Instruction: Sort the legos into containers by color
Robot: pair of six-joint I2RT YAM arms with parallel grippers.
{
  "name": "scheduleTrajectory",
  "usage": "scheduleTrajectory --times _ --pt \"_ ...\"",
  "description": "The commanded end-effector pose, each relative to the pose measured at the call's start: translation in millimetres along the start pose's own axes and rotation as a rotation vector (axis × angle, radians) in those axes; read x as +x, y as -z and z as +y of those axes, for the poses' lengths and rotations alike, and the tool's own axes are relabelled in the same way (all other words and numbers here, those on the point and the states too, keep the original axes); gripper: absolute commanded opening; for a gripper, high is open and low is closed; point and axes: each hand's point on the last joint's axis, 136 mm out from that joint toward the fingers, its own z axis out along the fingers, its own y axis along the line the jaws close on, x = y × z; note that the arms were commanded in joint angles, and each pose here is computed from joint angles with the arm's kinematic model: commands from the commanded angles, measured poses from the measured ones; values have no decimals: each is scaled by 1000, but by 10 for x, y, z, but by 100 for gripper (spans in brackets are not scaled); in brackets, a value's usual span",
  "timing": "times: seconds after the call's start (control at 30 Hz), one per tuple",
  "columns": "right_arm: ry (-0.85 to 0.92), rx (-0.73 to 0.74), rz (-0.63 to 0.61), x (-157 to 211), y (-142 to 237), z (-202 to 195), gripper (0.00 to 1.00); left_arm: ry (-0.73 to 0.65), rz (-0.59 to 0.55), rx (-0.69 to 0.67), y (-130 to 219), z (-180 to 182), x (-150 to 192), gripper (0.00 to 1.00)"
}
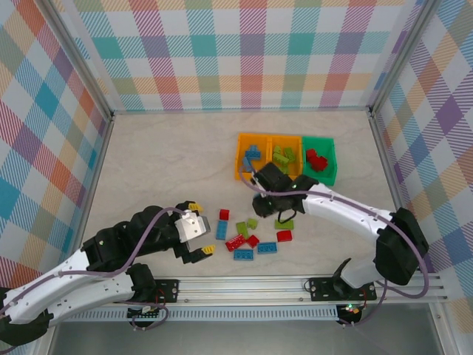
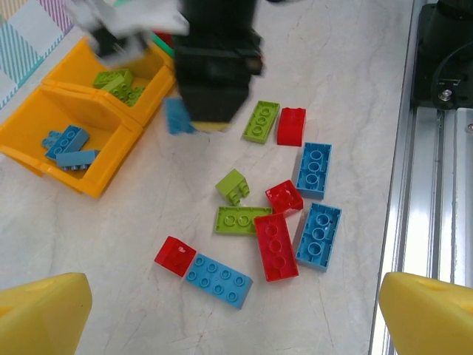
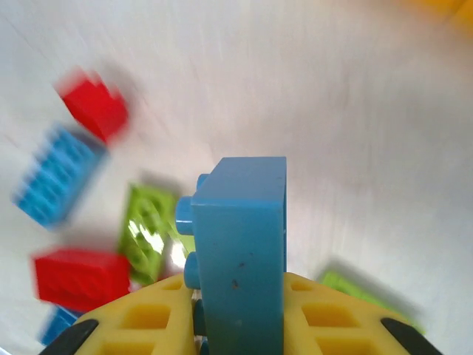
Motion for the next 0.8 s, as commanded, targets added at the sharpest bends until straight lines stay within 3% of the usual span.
scheduleTrajectory --times 0.0,0.13,0.3,0.43,0.53,0.77 --pt "-5 81 -169 -661 58 -169 25 -8 -25 -46 15 72 -28 100" --pt "-54 137 -278 -1300 -123 -390 24 9 -8 -89 29 130 59 100" --pt "-99 176 -279 -1749 -544 -620 24 29 10 -124 8 180 129 100" --pt "-156 197 -249 -1800 -762 -745 30 31 69 -124 -84 189 198 100" --pt "-163 186 -251 -1812 -761 -738 40 35 124 -112 -162 174 268 100" --pt "-147 150 -303 -1852 -281 -655 41 52 151 -103 -215 168 282 100"
